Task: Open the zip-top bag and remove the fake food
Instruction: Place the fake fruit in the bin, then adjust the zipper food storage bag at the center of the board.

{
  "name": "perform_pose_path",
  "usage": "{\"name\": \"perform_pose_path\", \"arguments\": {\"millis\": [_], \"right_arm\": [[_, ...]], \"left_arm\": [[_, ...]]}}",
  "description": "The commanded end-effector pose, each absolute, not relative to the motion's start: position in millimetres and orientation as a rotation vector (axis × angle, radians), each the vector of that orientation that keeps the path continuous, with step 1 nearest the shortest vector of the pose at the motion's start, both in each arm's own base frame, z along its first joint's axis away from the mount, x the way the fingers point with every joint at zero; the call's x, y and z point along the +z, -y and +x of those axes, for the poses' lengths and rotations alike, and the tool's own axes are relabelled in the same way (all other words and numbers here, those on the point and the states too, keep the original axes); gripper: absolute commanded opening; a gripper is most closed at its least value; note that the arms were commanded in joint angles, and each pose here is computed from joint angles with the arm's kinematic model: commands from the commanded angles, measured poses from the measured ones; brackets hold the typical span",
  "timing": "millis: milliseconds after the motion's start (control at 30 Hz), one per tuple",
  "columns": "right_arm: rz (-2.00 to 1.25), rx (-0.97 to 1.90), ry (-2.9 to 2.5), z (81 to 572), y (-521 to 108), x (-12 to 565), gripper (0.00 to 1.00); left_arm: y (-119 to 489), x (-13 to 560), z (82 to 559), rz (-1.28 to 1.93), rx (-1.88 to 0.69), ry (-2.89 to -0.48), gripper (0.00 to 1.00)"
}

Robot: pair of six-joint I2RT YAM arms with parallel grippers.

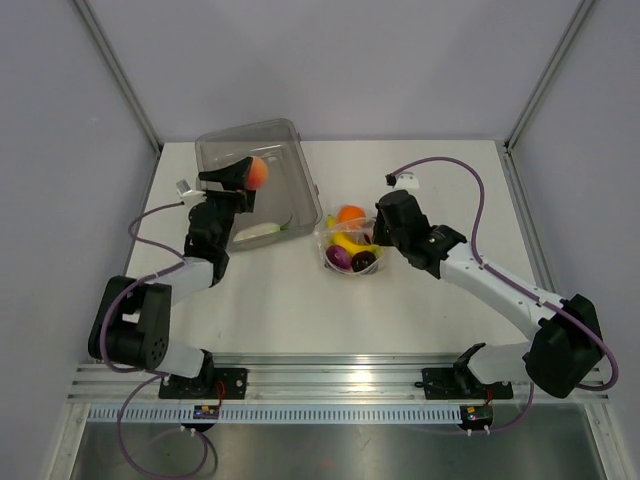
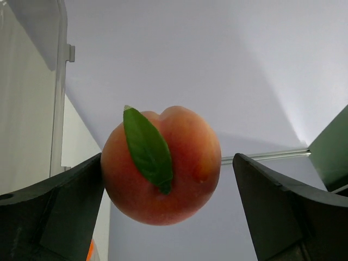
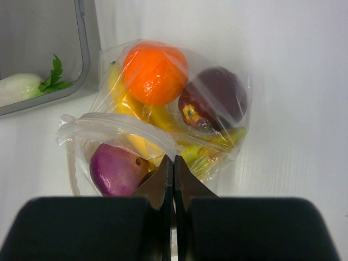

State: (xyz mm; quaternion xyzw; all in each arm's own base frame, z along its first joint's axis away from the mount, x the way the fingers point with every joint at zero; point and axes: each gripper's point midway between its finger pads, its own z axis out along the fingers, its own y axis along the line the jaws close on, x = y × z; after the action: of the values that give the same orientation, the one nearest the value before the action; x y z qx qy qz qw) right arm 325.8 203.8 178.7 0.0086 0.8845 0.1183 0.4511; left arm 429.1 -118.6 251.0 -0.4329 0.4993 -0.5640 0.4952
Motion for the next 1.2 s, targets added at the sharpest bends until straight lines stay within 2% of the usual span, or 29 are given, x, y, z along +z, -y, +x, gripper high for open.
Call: {"name": "perform_pose_path", "arguments": {"millis": [0,67,233,367,533,733,933,1167], "right_arm": [[0.050,0.315,-2.145,325.6,-200.1,192.5,0.00],[0.053,0.315,-2.143,325.6,-199.9,192.7,0.00],[0.050,0.322,-2.144,325.6,-201.2,191.8,0.00],[0.046,0.320,-2.151,326.1,-202.3,188.0,0.00],[0.040,0.321,-2.151,326.7,-203.2,188.3,0.00],[0.040,0.334,-2.142,326.8,-204.2,191.2,0.00],[0.036,0.337,-2.135,326.2,-203.9,192.8,0.00],[-0.050,0.384,-2.091,319.9,-210.2,201.1,0.01]], "left_arm": [[106.5,255.4,433.9,-1.045,-1.137,-1.342,0.99],[100.6,237.2,430.6,-1.073,-1.000,-1.461,0.99],[84.8,248.3,426.9,-1.045,-0.834,-1.503,0.99],[81.3,223.8,432.9,-1.096,-0.730,-1.631,0.99],[79.4,217.3,434.1,-1.058,-0.698,-1.641,0.99],[71.2,234.5,413.3,-0.964,-0.573,-1.640,0.99],[97.1,232.8,389.3,-0.814,-0.518,-1.687,0.99],[165.2,230.3,362.3,-0.597,-0.592,-1.757,0.99]]}}
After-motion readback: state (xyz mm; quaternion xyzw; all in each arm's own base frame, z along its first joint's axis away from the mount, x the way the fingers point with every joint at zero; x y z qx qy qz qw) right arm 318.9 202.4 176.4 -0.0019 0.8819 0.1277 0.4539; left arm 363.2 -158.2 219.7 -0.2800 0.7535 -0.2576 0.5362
